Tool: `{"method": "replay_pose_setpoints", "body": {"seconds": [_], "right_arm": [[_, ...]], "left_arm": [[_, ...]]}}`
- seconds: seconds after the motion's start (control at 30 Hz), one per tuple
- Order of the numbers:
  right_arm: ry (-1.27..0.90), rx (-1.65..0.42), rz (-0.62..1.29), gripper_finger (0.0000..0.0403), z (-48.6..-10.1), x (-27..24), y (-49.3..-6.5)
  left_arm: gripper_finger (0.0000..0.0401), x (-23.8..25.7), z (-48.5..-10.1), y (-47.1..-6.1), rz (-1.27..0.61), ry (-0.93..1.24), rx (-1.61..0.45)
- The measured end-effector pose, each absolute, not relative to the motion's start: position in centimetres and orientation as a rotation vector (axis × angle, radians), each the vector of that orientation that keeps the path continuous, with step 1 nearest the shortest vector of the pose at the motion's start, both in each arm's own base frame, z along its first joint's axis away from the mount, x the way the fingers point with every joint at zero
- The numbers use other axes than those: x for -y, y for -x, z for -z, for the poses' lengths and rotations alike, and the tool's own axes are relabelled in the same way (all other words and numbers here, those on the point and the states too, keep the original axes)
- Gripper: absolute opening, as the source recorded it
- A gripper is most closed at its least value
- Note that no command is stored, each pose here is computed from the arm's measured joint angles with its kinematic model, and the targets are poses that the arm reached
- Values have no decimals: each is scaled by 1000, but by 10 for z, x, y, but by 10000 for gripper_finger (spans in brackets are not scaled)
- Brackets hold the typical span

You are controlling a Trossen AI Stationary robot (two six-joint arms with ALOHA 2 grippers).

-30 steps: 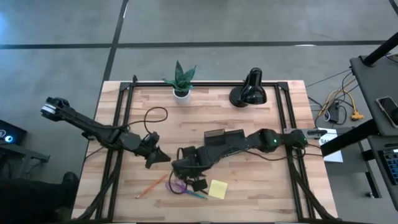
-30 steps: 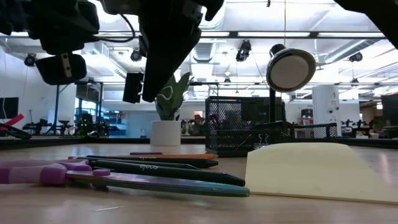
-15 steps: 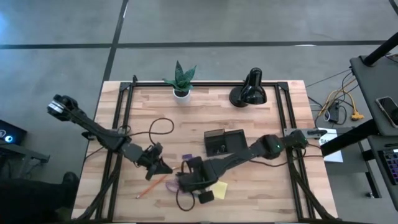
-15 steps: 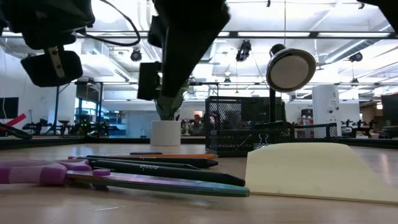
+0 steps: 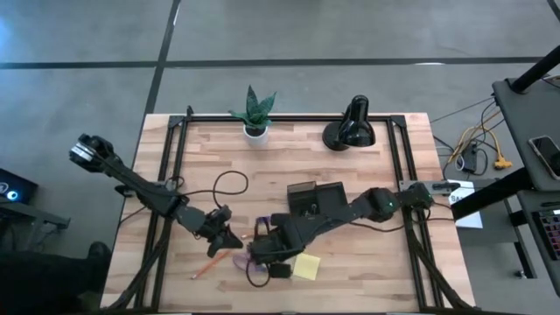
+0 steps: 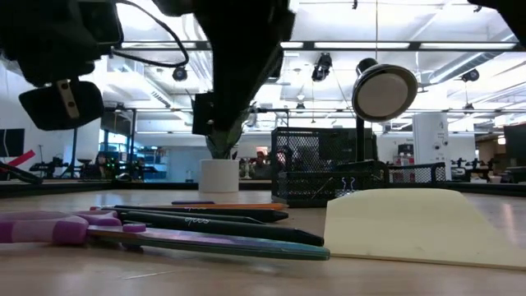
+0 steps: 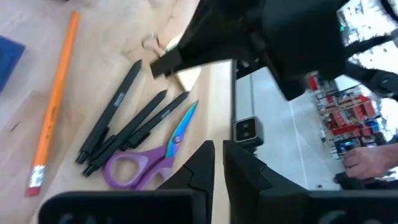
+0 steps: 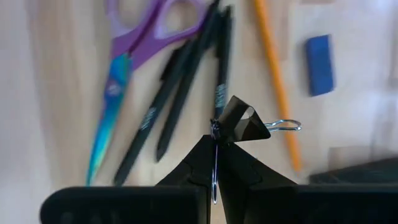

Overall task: Pick and place office supplies into organizer
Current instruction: Put the black binder clip into the black desk organizer

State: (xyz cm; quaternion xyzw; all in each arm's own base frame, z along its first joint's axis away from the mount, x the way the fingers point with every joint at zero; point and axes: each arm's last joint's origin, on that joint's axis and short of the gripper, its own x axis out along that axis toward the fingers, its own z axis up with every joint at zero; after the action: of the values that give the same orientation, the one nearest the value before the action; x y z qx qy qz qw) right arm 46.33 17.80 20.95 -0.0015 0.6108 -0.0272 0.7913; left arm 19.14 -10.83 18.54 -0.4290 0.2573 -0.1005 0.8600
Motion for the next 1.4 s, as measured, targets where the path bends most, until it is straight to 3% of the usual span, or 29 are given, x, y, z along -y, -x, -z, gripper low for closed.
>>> {"method": "replay_pose_setpoints", "body": {"seconds": [0.77, 0.93, 1.03, 1.13, 1.4], "right_arm": [[91, -1315, -14, 8, -216, -176, -461], [105, -1293, 5, 8, -222, -175, -460], [107, -1287, 9, 8, -224, -175, -460], [119, -1281, 23, 8, -226, -174, -459], [121, -1270, 22, 8, -230, -174, -459]], "left_arm": [[17, 116, -110, -205, 20, 761, -833], [17, 103, -103, -220, -17, 817, -821], [17, 91, -117, -223, -72, 828, -740], [17, 86, -163, -223, 28, 875, -556], [17, 64, -245, -167, 205, 974, -258]]}}
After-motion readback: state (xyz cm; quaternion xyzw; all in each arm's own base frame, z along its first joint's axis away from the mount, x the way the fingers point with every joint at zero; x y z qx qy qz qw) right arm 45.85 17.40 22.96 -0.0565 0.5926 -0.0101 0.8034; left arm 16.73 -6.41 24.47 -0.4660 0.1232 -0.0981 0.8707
